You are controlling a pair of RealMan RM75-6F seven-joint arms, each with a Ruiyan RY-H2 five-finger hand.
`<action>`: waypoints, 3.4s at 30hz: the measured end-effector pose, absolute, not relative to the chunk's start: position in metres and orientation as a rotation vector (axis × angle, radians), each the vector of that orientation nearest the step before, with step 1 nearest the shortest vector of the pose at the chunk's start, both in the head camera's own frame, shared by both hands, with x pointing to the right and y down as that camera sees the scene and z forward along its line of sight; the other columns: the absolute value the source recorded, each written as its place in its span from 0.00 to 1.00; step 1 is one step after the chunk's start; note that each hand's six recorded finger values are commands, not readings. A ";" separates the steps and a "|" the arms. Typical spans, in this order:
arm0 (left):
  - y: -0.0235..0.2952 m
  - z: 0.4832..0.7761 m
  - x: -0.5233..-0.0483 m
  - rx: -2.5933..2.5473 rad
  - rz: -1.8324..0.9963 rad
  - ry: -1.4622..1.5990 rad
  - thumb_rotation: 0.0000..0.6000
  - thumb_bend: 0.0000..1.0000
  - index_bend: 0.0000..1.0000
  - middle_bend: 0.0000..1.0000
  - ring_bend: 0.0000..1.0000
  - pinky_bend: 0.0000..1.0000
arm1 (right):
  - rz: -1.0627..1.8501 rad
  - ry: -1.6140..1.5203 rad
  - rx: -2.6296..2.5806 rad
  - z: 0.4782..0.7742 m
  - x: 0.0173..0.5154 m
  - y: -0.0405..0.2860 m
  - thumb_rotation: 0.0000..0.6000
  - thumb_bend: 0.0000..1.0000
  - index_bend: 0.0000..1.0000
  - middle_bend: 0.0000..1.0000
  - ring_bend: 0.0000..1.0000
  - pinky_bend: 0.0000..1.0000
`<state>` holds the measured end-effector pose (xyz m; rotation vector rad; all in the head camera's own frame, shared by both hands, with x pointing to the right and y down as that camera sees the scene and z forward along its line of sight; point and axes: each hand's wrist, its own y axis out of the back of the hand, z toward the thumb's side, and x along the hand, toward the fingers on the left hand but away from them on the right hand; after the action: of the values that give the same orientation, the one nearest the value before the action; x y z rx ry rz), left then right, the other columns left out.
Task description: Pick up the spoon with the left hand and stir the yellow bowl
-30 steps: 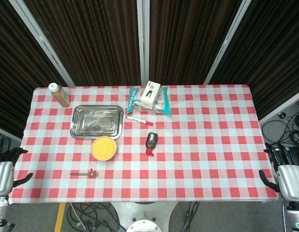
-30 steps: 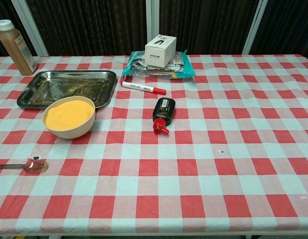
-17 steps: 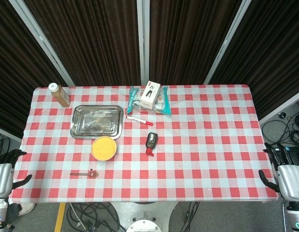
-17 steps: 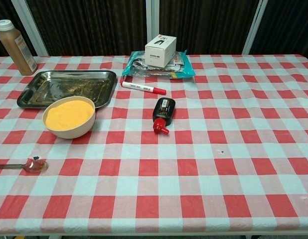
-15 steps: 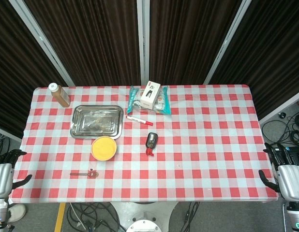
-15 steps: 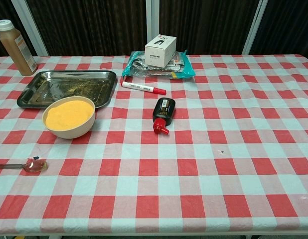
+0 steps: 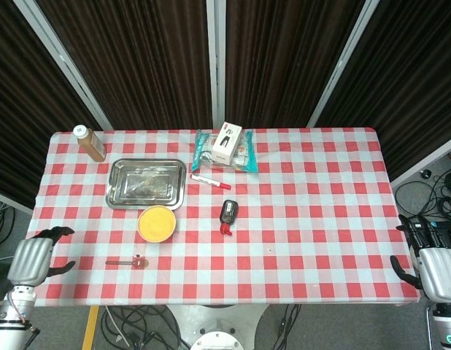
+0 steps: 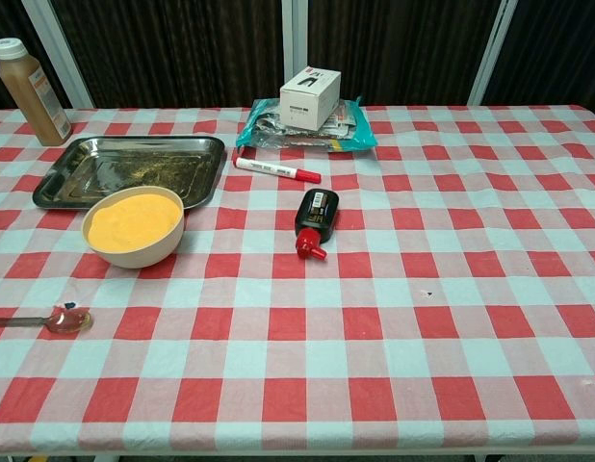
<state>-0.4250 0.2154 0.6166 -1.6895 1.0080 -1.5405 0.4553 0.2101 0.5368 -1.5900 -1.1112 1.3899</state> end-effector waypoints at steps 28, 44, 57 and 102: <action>0.226 0.711 -0.342 -2.020 -1.592 0.843 1.00 0.24 0.54 0.85 0.89 1.00 | 1.421 -1.096 -1.601 0.545 0.457 0.208 1.00 0.30 0.07 0.34 0.11 0.21; 0.240 0.722 -0.335 -2.050 -1.653 0.783 1.00 0.31 0.55 0.86 0.89 1.00 | 1.426 -1.097 -1.600 0.545 0.458 0.210 1.00 0.30 0.07 0.34 0.11 0.21; 0.243 0.730 -0.338 -2.046 -1.689 0.783 1.00 0.37 0.57 0.86 0.89 1.00 | 1.428 -1.100 -1.595 0.544 0.458 0.210 1.00 0.30 0.07 0.35 0.11 0.21; 0.122 0.720 -0.306 -1.921 -1.548 0.802 1.00 0.41 0.60 0.87 0.90 1.00 | 1.431 -1.125 -1.575 0.539 0.464 0.210 1.00 0.30 0.07 0.35 0.11 0.21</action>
<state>-0.3057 0.1218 0.7202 -1.9215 0.8016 -1.5480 0.4639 0.2104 0.5387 -1.5753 -1.1248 1.4306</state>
